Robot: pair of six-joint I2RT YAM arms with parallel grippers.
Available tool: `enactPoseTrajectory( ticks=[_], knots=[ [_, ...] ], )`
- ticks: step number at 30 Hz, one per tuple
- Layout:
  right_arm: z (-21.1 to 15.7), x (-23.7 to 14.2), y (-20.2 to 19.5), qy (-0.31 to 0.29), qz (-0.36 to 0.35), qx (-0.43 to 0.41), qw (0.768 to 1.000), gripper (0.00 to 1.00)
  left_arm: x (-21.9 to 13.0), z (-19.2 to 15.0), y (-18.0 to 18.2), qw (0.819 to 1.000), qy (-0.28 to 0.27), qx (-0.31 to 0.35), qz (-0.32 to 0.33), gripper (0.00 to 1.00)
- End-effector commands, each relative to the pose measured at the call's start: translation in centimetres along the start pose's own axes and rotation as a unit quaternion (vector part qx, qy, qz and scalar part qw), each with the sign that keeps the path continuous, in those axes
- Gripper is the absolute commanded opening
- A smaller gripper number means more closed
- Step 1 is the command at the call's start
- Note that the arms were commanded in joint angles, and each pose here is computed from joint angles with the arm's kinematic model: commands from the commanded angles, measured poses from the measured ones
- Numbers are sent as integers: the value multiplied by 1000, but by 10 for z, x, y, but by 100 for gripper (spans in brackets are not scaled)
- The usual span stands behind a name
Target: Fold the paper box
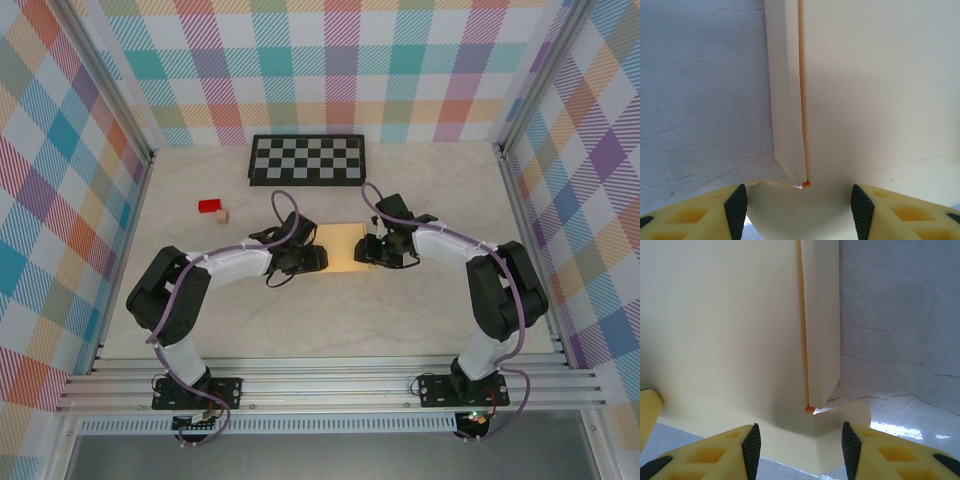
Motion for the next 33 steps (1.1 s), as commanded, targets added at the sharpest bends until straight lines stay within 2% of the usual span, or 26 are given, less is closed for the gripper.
enactPoseTrajectory(
  ticks=[1, 9, 16, 20, 29, 33],
  knots=[
    [0, 5, 0, 1, 16, -3, 1000, 49, 1, -4, -7, 1000, 7, -2, -5, 59],
    [1, 6, 5, 2, 40, 6, 999, 46, 0, -7, -21, 998, 22, -36, -48, 54],
    [3, 4, 6, 6, 37, 3, 999, 45, -4, -6, -29, 995, 27, -55, -72, 36],
    [4, 3, 5, 4, 33, 2, 999, 44, -3, -7, -28, 996, 30, -54, -69, 29],
    [2, 4, -1, 10, 4, -10, 1000, 44, -3, -6, -24, 998, 24, -38, -47, 28],
    [2, 5, -3, 12, -6, -14, 1000, 44, 0, -5, -19, 1000, 11, -8, -18, 28]
  ],
)
Point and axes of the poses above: each hand's point on the last joint's axis, 136 mm out from that joint toward the fingers, its own x axis out along the fingers, its own y axis along the line the jaws close on, z = x × y, the point moved 7 cm from there along -x, back along the fingers, and after that the axes turned 14 degrees about -x, right-handed, at the moved point
